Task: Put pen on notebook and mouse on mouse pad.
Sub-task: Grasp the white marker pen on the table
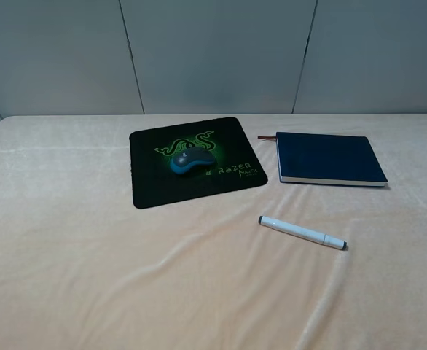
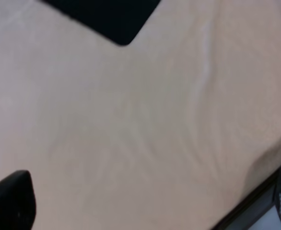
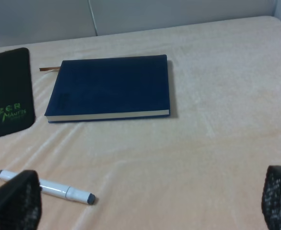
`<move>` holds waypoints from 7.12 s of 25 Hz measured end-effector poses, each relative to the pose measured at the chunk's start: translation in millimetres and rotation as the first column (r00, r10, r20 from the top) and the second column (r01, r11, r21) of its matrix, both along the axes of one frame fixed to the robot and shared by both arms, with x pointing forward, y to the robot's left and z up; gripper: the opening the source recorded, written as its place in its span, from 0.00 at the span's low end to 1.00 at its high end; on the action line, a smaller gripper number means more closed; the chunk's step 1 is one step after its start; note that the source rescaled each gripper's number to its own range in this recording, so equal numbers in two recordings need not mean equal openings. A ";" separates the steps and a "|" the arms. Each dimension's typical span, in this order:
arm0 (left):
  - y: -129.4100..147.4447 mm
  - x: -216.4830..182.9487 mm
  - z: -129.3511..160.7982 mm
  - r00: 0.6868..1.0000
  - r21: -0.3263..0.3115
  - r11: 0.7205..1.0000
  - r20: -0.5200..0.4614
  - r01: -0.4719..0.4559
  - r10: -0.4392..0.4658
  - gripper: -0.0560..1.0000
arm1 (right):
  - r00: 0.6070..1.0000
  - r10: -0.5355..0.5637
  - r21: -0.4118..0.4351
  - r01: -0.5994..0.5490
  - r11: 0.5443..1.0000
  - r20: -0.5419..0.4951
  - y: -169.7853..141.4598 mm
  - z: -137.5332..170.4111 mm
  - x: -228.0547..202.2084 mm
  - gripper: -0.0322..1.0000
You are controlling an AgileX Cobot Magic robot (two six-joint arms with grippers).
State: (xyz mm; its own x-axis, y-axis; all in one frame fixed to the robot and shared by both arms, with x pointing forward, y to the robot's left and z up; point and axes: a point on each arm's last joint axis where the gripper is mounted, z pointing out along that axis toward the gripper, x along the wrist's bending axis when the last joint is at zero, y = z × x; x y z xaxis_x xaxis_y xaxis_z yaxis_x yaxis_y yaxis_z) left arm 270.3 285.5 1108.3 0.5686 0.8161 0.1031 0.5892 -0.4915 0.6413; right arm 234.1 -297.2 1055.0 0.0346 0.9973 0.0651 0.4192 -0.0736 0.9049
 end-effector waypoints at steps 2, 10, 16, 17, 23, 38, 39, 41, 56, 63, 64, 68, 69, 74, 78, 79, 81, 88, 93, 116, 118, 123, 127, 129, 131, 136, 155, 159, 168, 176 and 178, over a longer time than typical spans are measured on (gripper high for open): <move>6.7 -9.7 -13.4 0.995 -0.045 0.994 -0.005 -0.096 0.096 1.00 | 1.000 0.000 0.000 0.000 1.000 0.000 0.0 0.0 0.0 1.00; 15.5 -28.3 -60.5 0.936 -0.127 0.929 0.008 -0.347 0.351 1.00 | 1.000 0.000 0.000 0.000 1.000 0.000 0.0 0.0 0.0 1.00; 9.9 -37.7 -68.6 0.931 -0.211 0.922 0.102 -0.325 0.352 1.00 | 1.000 0.000 0.000 0.000 1.000 0.000 0.0 0.0 0.0 1.00; 9.4 -40.4 -68.5 0.929 -0.219 0.923 0.123 -0.317 0.348 1.00 | 1.000 0.000 0.000 0.000 1.000 0.000 0.0 0.0 0.0 1.00; 8.1 -44.0 -68.6 0.921 -0.223 0.920 0.152 -0.322 0.359 1.00 | 1.000 0.000 0.000 0.000 1.000 0.000 0.0 0.0 0.0 1.00; 8.0 -44.0 -68.6 0.922 -0.222 0.921 0.153 -0.320 0.357 1.00 | 1.000 0.000 0.000 0.000 1.000 0.000 0.0 0.0 0.0 1.00; 8.0 -44.0 -68.6 0.922 -0.222 0.921 0.153 -0.320 0.357 1.00 | 1.000 0.000 0.000 0.000 1.000 0.000 0.0 0.0 0.0 1.00; 8.0 -44.0 -68.6 0.922 -0.222 0.921 0.153 -0.320 0.357 1.00 | 1.000 0.000 0.000 0.000 1.000 0.000 0.0 0.0 0.0 1.00; 8.0 -44.0 -68.6 0.922 -0.222 0.921 0.153 -0.320 0.357 1.00 | 1.000 -0.002 -0.003 0.002 1.000 0.000 -0.3 0.0 0.0 1.00; 7.9 -44.0 -68.6 0.922 -0.223 0.921 0.153 -0.319 0.356 1.00 | 0.999 -0.003 -0.004 0.002 1.000 -0.047 -0.7 16.6 15.1 1.00; 7.9 -44.0 -68.6 0.922 -0.223 0.921 0.153 -0.319 0.356 1.00 | 0.998 -0.001 -0.011 0.001 1.000 -0.067 -1.0 21.6 23.6 1.00; 7.9 -44.0 -68.6 0.922 -0.223 0.921 0.153 -0.319 0.356 1.00 | 0.985 0.028 -0.082 -0.042 0.996 -0.168 -2.6 33.6 68.4 1.00; 7.9 -44.0 -68.6 0.922 -0.223 0.921 0.153 -0.319 0.356 1.00 | 0.978 0.045 -0.113 -0.069 0.991 -0.204 -2.8 34.3 81.5 1.00; 7.9 -44.0 -68.6 0.922 -0.223 0.921 0.153 -0.319 0.356 1.00 | 0.889 0.164 -0.200 -0.270 0.942 -0.427 -0.9 24.0 145.1 1.00; 7.9 -44.0 -68.6 0.922 -0.223 0.921 0.153 -0.319 0.356 1.00 | 0.789 0.242 -0.170 -0.399 0.901 -0.565 1.8 5.9 195.9 1.00; 7.9 -44.0 -68.6 0.922 -0.223 0.921 0.153 -0.319 0.356 1.00 | 0.765 0.258 -0.151 -0.419 0.895 -0.591 2.6 -0.2 207.1 1.00; 7.9 -44.0 -68.6 0.922 -0.223 0.921 0.153 -0.319 0.356 1.00 | 0.729 0.289 -0.123 -0.454 0.882 -0.621 7.5 -8.5 226.1 1.00; 7.9 -44.0 -68.6 0.922 -0.223 0.921 0.153 -0.319 0.356 1.00 | 0.566 0.427 -0.088 -0.667 0.740 -0.705 59.4 -47.1 265.7 1.00; 7.9 -44.0 -68.6 0.922 -0.223 0.921 0.153 -0.319 0.356 1.00 | 0.470 0.479 -0.060 -0.757 0.651 -0.741 96.1 -69.1 272.4 1.00; 7.9 -44.0 -68.6 0.922 -0.223 0.921 0.153 -0.319 0.356 1.00 | 0.398 0.549 0.067 -0.763 0.643 -0.735 120.9 -121.2 273.9 1.00; 7.9 -44.0 -68.6 0.922 -0.223 0.921 0.153 -0.319 0.356 1.00 | 0.404 0.558 0.068 -0.765 0.641 -0.725 121.3 -122.7 273.3 1.00; 7.9 -44.0 -68.6 0.922 -0.223 0.921 0.153 -0.319 0.356 1.00 | 0.423 0.559 0.063 -0.755 0.653 -0.713 122.6 -131.2 276.8 1.00; 7.9 -44.0 -68.6 0.922 -0.223 0.921 0.153 -0.319 0.356 1.00 | 0.395 0.540 0.083 -0.746 0.661 -0.744 123.3 -152.6 279.9 1.00; 7.9 -44.0 -68.6 0.922 -0.223 0.921 0.153 -0.319 0.356 1.00 | 0.381 0.531 0.094 -0.740 0.666 -0.757 123.5 -162.5 280.9 1.00; 7.9 -44.0 -68.6 0.922 -0.223 0.921 0.153 -0.319 0.356 1.00 | 0.379 0.525 0.097 -0.734 0.672 -0.762 123.6 -168.6 281.7 1.00; 7.9 -44.0 -68.6 0.922 -0.223 0.921 0.153 -0.319 0.356 1.00 | 0.396 0.521 0.086 -0.730 0.678 -0.756 123.6 -170.3 283.7 1.00; 7.9 -44.0 -68.6 0.922 -0.223 0.921 0.153 -0.319 0.356 1.00 | 0.360 0.494 0.120 -0.701 0.703 -0.791 121.4 -168.2 277.7 0.73; 7.9 -44.0 -68.6 0.922 -0.223 0.921 0.153 -0.319 0.356 1.00 | 0.356 0.485 0.109 -0.707 0.699 -0.799 122.7 -164.2 275.2 0.72; 7.9 -44.0 -68.6 0.922 -0.223 0.921 0.153 -0.319 0.356 1.00 | 0.365 0.473 -0.040 -0.823 0.567 -0.802 165.9 -164.0 256.1 0.72; 7.9 -44.0 -68.6 0.922 -0.223 0.921 0.153 -0.319 0.356 1.00 | 0.405 0.449 -0.098 -0.819 0.565 -0.797 165.2 -165.7 259.8 0.72; 7.9 -44.0 -68.6 0.922 -0.223 0.921 0.153 -0.319 0.356 1.00 | 0.395 0.442 -0.093 -0.820 0.564 -0.805 165.1 -170.3 259.7 0.72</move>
State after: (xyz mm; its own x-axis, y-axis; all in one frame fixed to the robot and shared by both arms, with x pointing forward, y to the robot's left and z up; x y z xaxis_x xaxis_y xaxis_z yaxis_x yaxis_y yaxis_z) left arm 226.2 293.4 1039.6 0.2415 0.9704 0.0038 0.5587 -0.1422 0.8171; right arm 493.8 -132.1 884.7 -0.7776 0.6233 -0.0828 0.5999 0.7749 0.1992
